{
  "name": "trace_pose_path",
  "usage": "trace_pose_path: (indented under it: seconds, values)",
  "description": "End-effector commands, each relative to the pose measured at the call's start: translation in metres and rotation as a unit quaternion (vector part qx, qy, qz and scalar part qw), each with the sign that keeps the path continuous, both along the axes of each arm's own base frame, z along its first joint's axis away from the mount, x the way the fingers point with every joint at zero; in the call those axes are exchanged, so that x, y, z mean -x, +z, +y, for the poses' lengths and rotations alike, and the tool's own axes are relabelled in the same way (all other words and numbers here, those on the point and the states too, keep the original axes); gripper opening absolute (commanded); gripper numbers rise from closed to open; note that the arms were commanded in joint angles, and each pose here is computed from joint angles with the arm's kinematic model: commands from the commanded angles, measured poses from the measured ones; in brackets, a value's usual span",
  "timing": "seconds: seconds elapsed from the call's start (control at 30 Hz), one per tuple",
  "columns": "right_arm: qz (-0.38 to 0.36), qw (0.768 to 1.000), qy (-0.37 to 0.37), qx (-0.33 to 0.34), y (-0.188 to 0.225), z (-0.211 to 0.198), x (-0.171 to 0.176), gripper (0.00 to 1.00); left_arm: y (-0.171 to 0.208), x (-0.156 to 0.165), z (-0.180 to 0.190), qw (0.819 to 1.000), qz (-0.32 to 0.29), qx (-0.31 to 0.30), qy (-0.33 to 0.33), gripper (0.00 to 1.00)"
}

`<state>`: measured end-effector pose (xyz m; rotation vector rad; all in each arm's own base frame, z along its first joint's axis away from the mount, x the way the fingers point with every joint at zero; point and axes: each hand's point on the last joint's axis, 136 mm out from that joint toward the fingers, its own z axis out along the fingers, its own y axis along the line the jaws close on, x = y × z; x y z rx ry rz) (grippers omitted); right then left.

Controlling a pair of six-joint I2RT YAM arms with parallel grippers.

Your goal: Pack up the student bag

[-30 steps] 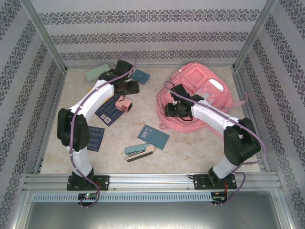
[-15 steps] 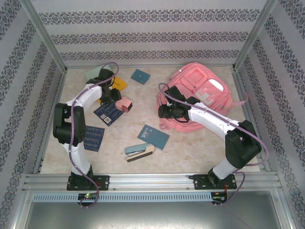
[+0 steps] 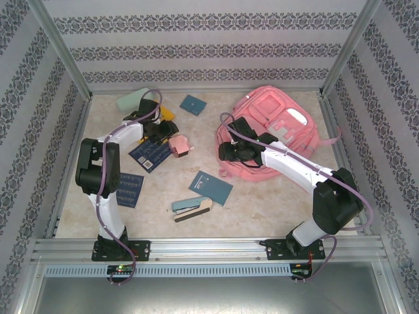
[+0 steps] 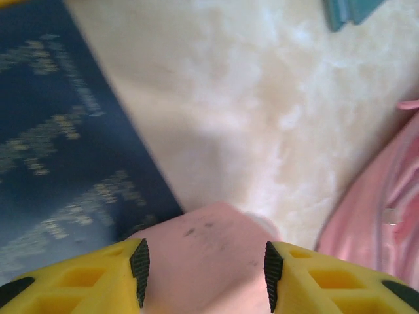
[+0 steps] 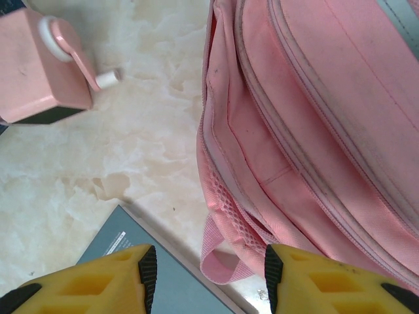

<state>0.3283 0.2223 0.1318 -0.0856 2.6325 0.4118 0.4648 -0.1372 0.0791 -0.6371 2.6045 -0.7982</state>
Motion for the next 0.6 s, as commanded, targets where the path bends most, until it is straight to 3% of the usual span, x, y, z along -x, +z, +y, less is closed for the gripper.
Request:
trace_pose_path:
  seconds: [0.0,0.13,0.27,0.4,0.57]
  values:
    - [0.003,1.0,-0.005,0.002,-0.001,0.002,0.003,0.5,0.001,-0.014,-0.033,0.999,-0.007,0.043,-0.008,0.51]
    - [0.002,1.0,-0.003,0.005,0.0,0.004,0.004,0.5,-0.006,-0.016,-0.051,0.999,0.003,0.042,-0.029,0.51]
    - [-0.002,1.0,-0.007,0.009,0.0,-0.001,0.006,0.5,0.003,-0.011,-0.047,0.999,-0.004,0.014,-0.049,0.52]
    - [0.0,1.0,-0.009,0.011,-0.003,-0.003,0.009,0.5,0.012,-0.004,-0.017,0.996,-0.008,-0.062,-0.059,0.53]
    - [-0.002,1.0,-0.011,0.009,-0.002,-0.004,0.01,0.5,0.014,0.001,0.041,0.994,0.003,-0.103,-0.022,0.53]
